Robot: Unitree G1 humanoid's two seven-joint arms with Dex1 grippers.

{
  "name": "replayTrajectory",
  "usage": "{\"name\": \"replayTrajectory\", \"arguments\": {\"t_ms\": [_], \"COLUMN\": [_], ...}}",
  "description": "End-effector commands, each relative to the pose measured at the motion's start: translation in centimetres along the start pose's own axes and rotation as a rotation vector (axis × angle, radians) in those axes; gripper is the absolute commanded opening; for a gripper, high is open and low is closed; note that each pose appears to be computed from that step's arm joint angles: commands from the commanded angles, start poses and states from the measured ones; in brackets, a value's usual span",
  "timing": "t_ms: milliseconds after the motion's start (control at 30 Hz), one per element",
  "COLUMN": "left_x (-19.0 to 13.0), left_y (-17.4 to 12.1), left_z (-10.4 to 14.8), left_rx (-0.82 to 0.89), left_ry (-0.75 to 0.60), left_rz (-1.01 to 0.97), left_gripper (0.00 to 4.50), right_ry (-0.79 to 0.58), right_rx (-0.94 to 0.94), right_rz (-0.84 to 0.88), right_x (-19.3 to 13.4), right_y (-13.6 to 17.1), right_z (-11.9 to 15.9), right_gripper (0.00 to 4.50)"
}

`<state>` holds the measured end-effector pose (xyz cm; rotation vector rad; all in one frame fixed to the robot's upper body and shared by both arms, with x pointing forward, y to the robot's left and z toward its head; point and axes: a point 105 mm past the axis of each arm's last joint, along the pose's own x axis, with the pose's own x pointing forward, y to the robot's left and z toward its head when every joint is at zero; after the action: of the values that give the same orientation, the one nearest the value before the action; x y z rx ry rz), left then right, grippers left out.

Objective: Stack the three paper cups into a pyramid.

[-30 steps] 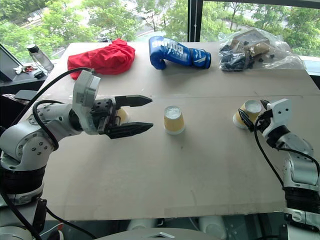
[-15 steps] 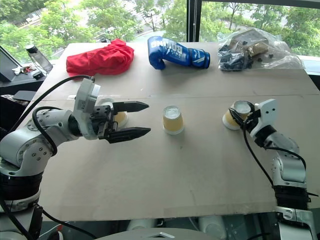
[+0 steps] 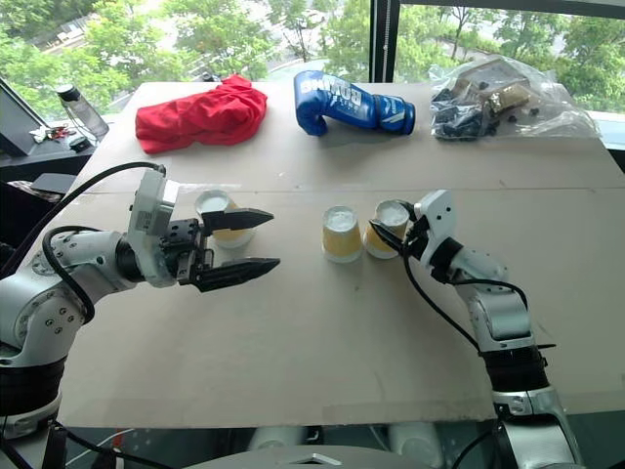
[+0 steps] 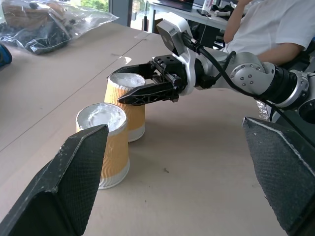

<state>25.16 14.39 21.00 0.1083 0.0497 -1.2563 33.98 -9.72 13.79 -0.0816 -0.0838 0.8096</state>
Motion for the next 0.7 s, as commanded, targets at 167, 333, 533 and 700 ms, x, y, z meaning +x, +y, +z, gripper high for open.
{"name": "replayTrajectory", "arguments": {"t_ms": [167, 333, 533, 700], "left_x": [-0.4, -1.6, -3.8, -4.8], "left_y": [-0.1, 1.9, 4.5, 6.9], "left_z": [1.6, 0.5, 0.3, -3.0], "left_rx": [0.074, 0.084, 0.016, 0.122], "left_ry": [-0.087, -0.107, -0.381, -0.269], "left_rz": [0.047, 0.273, 0.653, 0.935], "left_gripper": [4.50, 4.50, 4.50, 4.50], "right_ry": [-0.030, -0.071, -0.183, -0.192], "right_rx": [-0.029, -0.040, -0.054, -0.088], "right_rz": [0.038, 0.056, 0.163, 0.333], "right_x": [0.1, -1.5, -4.2, -5.7], "right_y": [0.2, -0.8, -0.7, 1.1], "right_z": [1.2, 3.3, 7.4, 9.3], "right_gripper": [4.48, 4.48, 4.48, 4.48]}}
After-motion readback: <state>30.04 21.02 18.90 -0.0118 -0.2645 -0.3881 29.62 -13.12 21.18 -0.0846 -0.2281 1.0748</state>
